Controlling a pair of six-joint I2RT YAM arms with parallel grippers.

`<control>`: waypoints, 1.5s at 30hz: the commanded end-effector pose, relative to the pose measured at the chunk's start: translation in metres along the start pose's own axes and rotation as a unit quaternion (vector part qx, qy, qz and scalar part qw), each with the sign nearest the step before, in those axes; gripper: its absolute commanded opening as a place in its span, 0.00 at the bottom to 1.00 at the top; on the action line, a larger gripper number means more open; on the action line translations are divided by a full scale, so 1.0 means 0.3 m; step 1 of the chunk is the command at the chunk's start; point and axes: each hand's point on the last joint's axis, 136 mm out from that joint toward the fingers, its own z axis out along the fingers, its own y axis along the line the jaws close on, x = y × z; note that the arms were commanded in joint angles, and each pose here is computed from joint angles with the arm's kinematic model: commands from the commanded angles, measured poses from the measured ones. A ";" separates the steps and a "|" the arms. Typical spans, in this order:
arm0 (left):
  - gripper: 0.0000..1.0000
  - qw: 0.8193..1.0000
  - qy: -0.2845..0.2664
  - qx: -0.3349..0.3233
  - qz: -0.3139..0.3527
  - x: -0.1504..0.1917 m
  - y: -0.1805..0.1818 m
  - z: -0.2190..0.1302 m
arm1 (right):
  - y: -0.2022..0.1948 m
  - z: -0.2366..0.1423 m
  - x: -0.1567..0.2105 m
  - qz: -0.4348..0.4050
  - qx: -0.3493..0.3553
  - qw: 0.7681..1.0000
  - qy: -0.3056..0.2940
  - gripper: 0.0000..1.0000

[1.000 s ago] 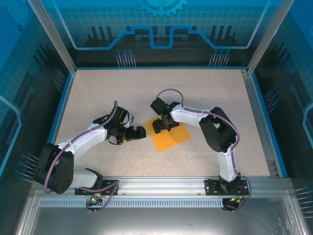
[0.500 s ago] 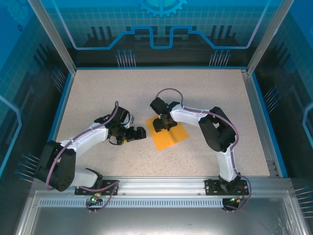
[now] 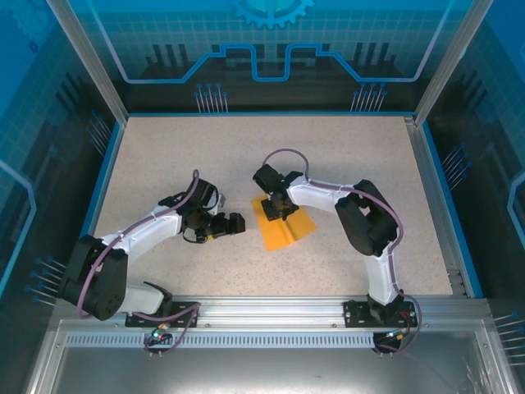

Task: Fold a paper plane with a square sheet of paper (pick it up from the middle)
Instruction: First fold in half a square sheet of paper at the center of the table.

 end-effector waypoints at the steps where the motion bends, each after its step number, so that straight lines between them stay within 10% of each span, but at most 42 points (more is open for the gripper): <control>1: 0.99 1.000 0.003 0.011 0.003 -0.004 -0.020 -0.024 | -0.001 -0.049 0.000 -0.001 -0.003 1.000 -0.011 0.32; 14: 0.99 0.997 -0.060 0.037 0.025 -0.037 -0.112 -0.226 | 0.196 -0.276 -0.089 0.020 -0.187 0.979 -0.074 0.21; 25: 0.99 0.984 -0.112 0.128 0.047 -0.066 -0.237 -0.390 | 0.281 -0.494 -0.141 0.106 -0.406 0.899 -0.129 0.21; 45: 0.98 0.984 -0.037 0.174 0.025 -0.064 -0.307 -0.134 | 0.069 -0.172 0.083 0.201 -0.408 0.889 -0.053 0.22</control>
